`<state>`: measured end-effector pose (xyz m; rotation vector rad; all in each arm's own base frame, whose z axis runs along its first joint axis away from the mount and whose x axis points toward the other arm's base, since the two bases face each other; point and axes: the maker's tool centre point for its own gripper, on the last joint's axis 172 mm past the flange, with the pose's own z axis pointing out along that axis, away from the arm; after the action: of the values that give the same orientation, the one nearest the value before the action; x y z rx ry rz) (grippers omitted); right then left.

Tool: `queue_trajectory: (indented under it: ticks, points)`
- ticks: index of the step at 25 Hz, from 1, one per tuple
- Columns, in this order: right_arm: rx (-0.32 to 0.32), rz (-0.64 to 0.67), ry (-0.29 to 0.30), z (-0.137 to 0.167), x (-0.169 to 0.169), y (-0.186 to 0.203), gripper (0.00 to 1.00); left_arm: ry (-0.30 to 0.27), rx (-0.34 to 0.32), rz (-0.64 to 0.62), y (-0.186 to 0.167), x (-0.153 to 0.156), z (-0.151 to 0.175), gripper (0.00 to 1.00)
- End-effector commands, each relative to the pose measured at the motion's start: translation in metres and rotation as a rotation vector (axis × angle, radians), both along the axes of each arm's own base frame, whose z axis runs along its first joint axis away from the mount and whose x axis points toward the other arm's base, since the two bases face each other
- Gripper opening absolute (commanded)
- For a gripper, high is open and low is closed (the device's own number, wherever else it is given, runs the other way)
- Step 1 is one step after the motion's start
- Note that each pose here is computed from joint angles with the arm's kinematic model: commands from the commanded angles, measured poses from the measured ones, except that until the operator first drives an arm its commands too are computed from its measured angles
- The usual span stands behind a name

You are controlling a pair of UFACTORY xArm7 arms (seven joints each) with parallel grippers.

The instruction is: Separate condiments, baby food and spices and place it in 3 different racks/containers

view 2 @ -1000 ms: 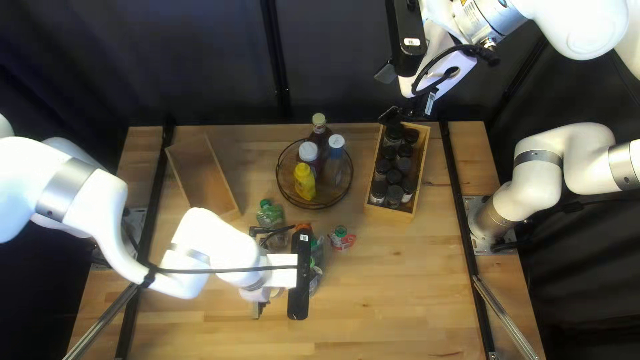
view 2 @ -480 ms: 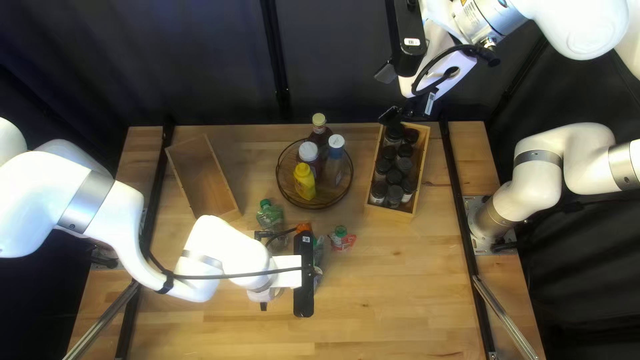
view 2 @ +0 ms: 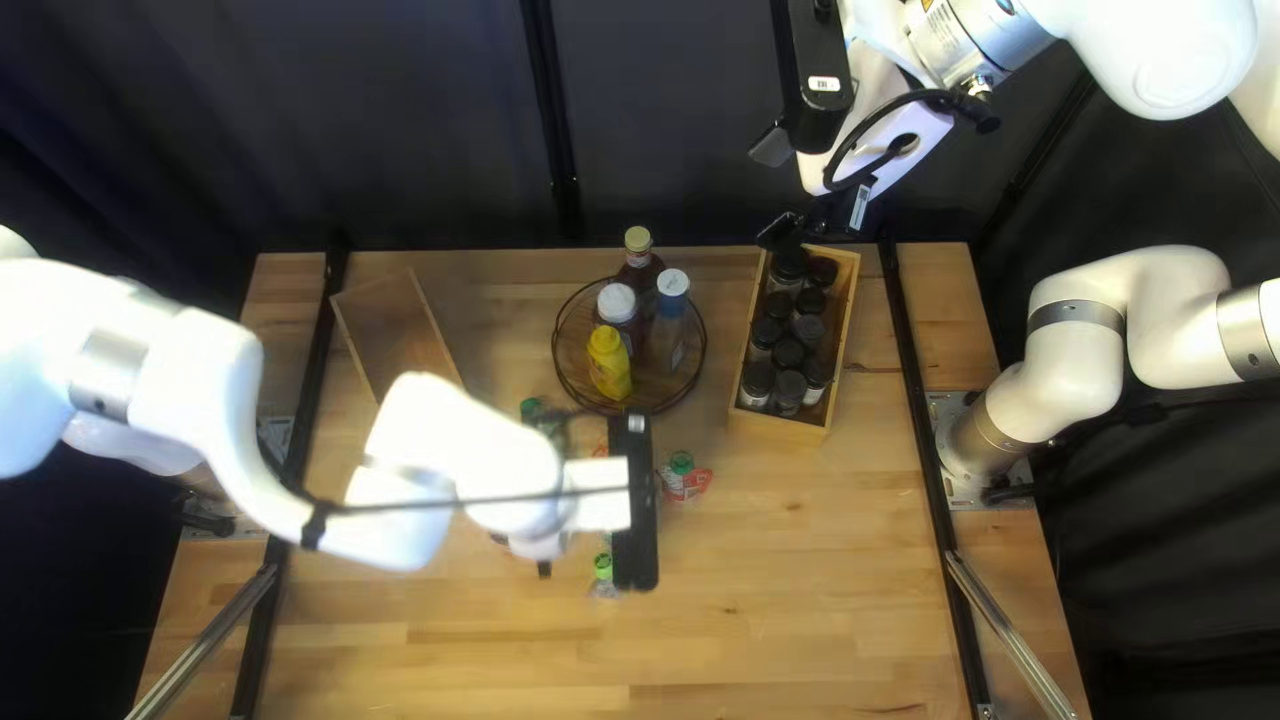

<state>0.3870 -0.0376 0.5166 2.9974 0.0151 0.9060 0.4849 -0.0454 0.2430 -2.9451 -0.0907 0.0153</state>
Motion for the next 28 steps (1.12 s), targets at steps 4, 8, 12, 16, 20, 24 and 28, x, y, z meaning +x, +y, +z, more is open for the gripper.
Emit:
queue_trajectory:
  ticks: [4,8,12,16,20,24,28]
  points:
    - [0.000,0.000,0.000,0.000,0.000,0.000,1.00,-0.023,0.009,0.122,0.104,-0.009,-0.009,0.00]
    - [0.000,0.000,0.000,0.000,0.000,0.000,1.00,-0.034,0.010,0.197,0.148,-0.012,-0.021,0.00]
    - [0.000,0.000,0.000,0.000,0.000,0.000,1.00,-0.030,0.028,0.274,0.185,-0.011,-0.039,0.00]
    - [0.000,0.000,0.000,0.000,0.000,0.000,1.00,-0.036,0.024,0.309,0.204,-0.009,-0.051,0.00]
    - [0.000,0.000,0.000,0.000,0.000,0.000,1.00,-0.049,0.010,0.321,0.217,-0.003,-0.055,0.00]
    - [0.000,0.000,0.000,0.000,0.000,0.000,1.00,-0.066,-0.006,0.326,0.218,0.007,-0.057,0.00]
    - [0.000,0.000,0.000,0.000,0.000,0.000,1.00,-0.073,-0.022,0.325,0.216,0.016,-0.064,0.00]
